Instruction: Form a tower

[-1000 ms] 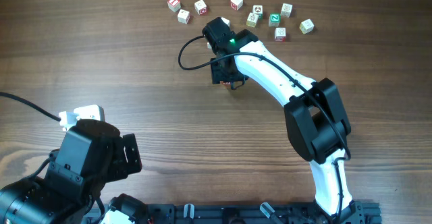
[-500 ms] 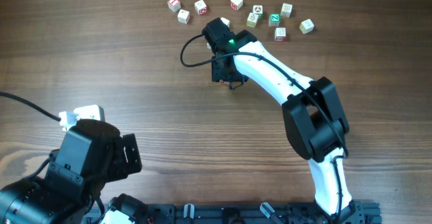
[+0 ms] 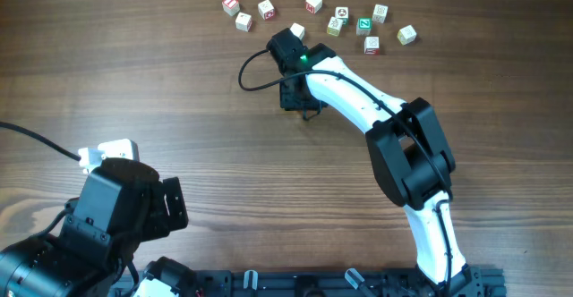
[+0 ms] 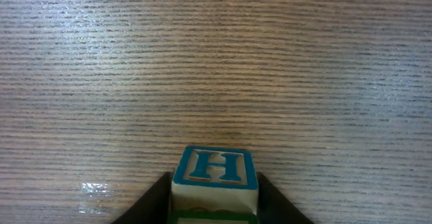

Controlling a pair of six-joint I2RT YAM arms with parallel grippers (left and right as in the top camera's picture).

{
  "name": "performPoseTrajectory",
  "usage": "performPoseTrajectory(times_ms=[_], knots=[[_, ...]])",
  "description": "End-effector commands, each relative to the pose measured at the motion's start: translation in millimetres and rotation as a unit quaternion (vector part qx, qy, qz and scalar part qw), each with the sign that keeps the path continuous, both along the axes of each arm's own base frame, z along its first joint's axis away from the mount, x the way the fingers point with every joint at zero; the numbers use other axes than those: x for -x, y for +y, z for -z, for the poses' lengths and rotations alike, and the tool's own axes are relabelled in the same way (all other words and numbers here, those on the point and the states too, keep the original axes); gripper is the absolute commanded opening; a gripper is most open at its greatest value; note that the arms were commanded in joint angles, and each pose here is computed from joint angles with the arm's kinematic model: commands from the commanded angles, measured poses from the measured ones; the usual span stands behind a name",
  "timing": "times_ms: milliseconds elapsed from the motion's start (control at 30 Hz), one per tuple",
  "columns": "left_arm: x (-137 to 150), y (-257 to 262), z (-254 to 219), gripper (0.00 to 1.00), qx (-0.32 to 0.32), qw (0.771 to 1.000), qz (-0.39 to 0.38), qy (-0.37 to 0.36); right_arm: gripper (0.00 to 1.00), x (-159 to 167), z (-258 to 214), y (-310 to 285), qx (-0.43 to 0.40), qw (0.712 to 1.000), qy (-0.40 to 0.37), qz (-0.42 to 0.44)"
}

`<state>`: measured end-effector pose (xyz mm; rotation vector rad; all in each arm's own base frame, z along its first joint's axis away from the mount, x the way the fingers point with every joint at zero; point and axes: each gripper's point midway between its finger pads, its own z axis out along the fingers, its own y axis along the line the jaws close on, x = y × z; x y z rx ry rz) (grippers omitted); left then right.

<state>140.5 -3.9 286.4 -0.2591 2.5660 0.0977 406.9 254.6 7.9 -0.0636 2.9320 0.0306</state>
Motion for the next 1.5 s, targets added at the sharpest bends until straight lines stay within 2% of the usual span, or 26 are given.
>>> performPoseTrajectory(times_ms=[0, 67, 100, 133, 167, 333, 467, 567, 667, 767, 933, 967, 1000, 1200, 1367, 1467], knots=[[0, 4, -1, 1.00, -0.010, 1.000, 0.000, -0.003, 0.62, -5, -3, 3, 0.007, 1.000, -0.009, -0.016], [0, 4, -1, 1.00, -0.010, 1.000, 0.000, -0.004, 0.79, -10, -16, 7, 0.005, 1.000, -0.016, -0.022], [0, 4, -1, 1.00, -0.010, 1.000, 0.000, -0.004, 0.84, -12, -23, 8, 0.003, 1.000, -0.018, -0.023], [0, 4, -1, 1.00, -0.010, 1.000, 0.000, -0.004, 0.97, -13, -36, 9, 0.002, 1.000, -0.020, -0.022], [0, 4, -1, 1.00, -0.010, 1.000, 0.000, -0.004, 0.99, -14, -49, 9, 0.002, 1.000, -0.020, -0.023], [0, 4, -1, 1.00, -0.010, 1.000, 0.000, -0.003, 1.00, -1, -132, -4, -0.009, 0.999, -0.037, -0.018], [0, 4, -1, 1.00, -0.010, 1.000, 0.000, -0.003, 1.00, 31, -197, -29, -0.014, 0.998, -0.054, -0.013], [0, 4, -1, 1.00, -0.010, 1.000, 0.000, -0.004, 1.00, 50, -239, -61, 0.006, 0.996, -0.090, 0.028], [0, 4, -1, 1.00, -0.010, 1.000, 0.000, -0.004, 1.00, 73, -279, -80, -0.014, 0.991, -0.121, 0.049], [0, 4, -1, 1.00, -0.010, 1.000, 0.000, -0.004, 1.00, 65, -300, -106, 0.012, 0.980, -0.175, 0.089], [0, 4, -1, 1.00, -0.010, 1.000, 0.000, -0.004, 1.00, 24, -275, -144, -0.013, 0.973, -0.165, 0.160], [0, 4, -1, 1.00, -0.010, 1.000, 0.000, -0.004, 1.00, -3, -258, -145, -0.047, 0.981, -0.160, 0.104], [0, 4, -1, 1.00, -0.010, 1.000, 0.000, -0.003, 1.00, -13, -248, -143, -0.064, 0.983, -0.152, 0.085], [0, 4, -1, 1.00, -0.010, 1.000, 0.000, -0.004, 1.00, -101, -143, -167, -0.041, 0.985, -0.135, 0.094], [0, 4, -1, 1.00, -0.010, 1.000, 0.000, -0.004, 1.00, -140, -61, -165, -0.030, 0.988, -0.129, 0.079], [0, 4, -1, 1.00, -0.010, 1.000, 0.000, -0.003, 0.87, -148, -23, -169, -0.024, 0.990, -0.117, 0.079]])
